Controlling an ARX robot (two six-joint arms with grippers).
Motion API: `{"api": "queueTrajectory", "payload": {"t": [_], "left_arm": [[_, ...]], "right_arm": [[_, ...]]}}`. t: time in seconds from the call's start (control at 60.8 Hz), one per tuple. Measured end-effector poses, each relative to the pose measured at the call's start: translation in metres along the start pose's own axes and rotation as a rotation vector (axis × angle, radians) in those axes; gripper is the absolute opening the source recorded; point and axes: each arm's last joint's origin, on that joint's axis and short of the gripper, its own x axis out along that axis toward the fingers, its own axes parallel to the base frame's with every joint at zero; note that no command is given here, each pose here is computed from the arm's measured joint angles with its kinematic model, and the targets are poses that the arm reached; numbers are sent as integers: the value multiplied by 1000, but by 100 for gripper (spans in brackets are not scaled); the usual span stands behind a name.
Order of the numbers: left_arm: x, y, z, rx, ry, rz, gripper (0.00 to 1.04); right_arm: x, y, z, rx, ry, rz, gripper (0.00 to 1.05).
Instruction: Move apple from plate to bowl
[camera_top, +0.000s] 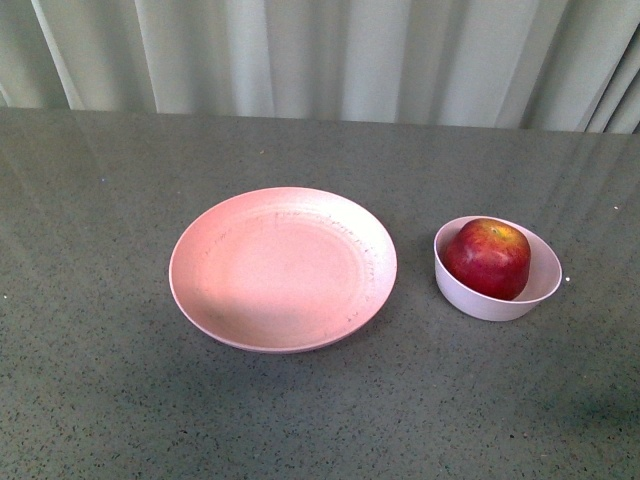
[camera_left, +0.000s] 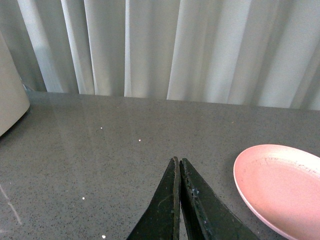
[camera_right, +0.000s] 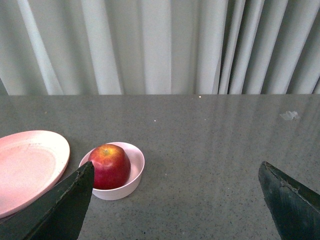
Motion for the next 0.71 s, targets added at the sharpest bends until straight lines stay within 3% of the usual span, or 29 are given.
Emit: {"api": "queueTrajectory", "payload": {"t": [0.708], "left_arm": [[-21,0,-3,0,27,1,2]], "right_arm": [[0,0,0,0,0,0,96]]}}
